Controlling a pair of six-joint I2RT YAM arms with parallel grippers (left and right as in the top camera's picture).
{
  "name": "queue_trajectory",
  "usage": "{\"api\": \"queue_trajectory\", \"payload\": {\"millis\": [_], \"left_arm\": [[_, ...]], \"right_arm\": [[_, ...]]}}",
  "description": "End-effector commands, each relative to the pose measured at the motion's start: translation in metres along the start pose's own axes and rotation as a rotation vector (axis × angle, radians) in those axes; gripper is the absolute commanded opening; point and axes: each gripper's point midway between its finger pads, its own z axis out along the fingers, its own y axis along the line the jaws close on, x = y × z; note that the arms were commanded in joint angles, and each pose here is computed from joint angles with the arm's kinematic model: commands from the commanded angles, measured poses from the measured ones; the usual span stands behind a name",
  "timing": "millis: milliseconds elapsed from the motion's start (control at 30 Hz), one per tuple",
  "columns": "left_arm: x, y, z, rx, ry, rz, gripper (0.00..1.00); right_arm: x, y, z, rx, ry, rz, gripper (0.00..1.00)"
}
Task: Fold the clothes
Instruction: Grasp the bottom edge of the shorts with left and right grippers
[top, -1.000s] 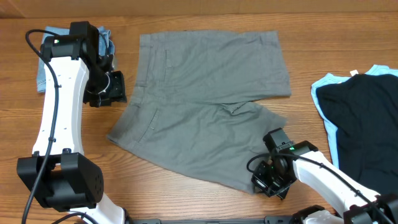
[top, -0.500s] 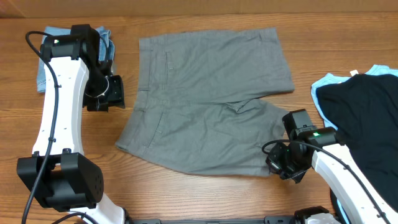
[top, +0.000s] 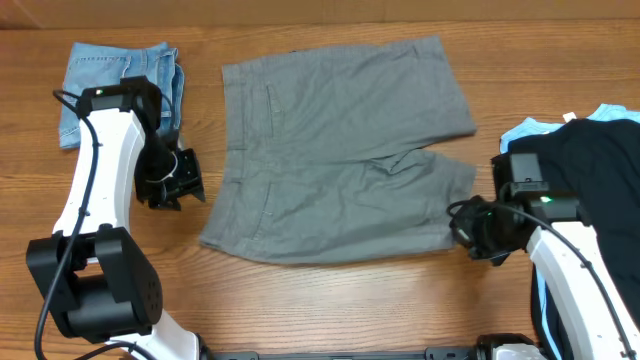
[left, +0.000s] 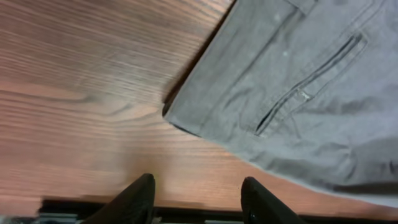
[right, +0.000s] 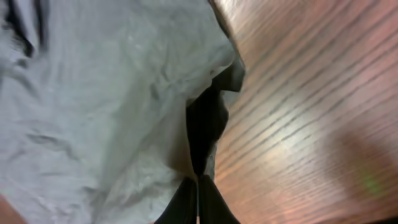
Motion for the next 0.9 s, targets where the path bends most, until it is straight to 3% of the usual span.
{"api": "queue_trajectory", "payload": {"millis": [0,333,600,867], "left_arm": [[0.010,-0.004,0.014,0.059,0.036,-0.035,0.49],[0.039,-0.011,0.072,0.154,0.159,-0.105,0.48],[0.055,-0.005,0.102,0.144,0.204,-0.219,0.33],[0.056,0.006,0.122,0.095,0.181,-0.285,0.44]], "right_arm": [[-0.019,-0.001,-0.014,-0.018,-0.064,-0.006,0.04],[-0.021,-0.001,-0.014,-0.018,-0.068,-0.042,0.05],[-0.022,-0.001,-0.014,-0.020,-0.071,-0.065,0.05],[-0.021,-0.001,-0.014,-0.019,-0.070,-0.068,0.05]]}}
